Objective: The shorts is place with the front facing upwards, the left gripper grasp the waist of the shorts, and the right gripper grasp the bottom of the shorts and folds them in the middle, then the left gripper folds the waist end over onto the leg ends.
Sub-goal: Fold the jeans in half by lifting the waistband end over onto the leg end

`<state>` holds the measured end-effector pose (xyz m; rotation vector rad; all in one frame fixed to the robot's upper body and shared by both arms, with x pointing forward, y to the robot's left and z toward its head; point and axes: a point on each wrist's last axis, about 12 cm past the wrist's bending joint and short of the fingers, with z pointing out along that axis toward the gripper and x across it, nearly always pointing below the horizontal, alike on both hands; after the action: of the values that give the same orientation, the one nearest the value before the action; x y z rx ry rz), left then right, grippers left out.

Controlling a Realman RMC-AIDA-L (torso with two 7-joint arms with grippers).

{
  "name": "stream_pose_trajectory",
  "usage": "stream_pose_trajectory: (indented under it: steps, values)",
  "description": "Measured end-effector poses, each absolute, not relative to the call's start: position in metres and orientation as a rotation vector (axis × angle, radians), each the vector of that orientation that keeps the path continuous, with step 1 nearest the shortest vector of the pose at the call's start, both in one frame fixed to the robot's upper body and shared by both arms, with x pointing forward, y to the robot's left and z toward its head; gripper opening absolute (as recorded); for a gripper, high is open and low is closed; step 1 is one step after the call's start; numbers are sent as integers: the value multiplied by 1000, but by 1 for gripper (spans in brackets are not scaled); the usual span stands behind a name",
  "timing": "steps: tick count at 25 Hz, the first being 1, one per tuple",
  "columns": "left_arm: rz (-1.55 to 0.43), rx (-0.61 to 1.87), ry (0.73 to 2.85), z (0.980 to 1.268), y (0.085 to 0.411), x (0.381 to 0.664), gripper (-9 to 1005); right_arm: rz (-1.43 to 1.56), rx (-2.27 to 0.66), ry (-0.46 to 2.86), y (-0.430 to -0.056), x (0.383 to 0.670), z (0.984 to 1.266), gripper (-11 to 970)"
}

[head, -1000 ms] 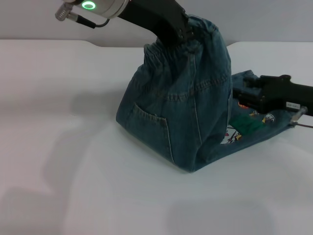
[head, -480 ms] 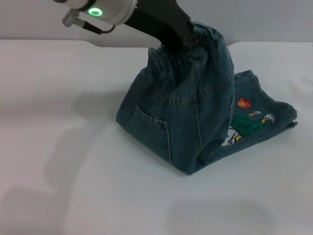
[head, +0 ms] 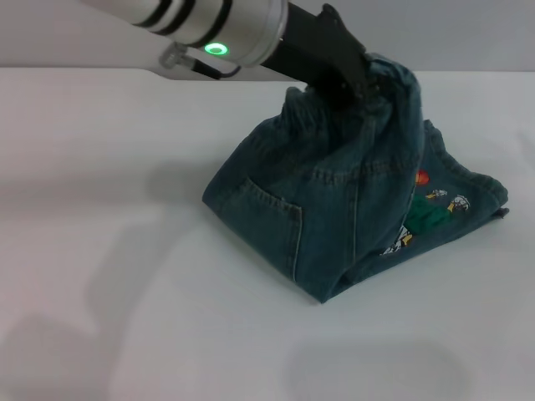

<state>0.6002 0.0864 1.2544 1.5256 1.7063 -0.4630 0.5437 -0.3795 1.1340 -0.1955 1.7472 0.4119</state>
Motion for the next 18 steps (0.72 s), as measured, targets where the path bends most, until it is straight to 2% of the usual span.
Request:
stream_pose_trajectory:
  steps: [8,18]
  values:
    - [-490,1503,1701,1239,72,604,69,413,-190,1749,-381,543,1133,457]
    - [-523,1447,1699,1238,71,608,70,421,-183,1755,-380,543,1130,458]
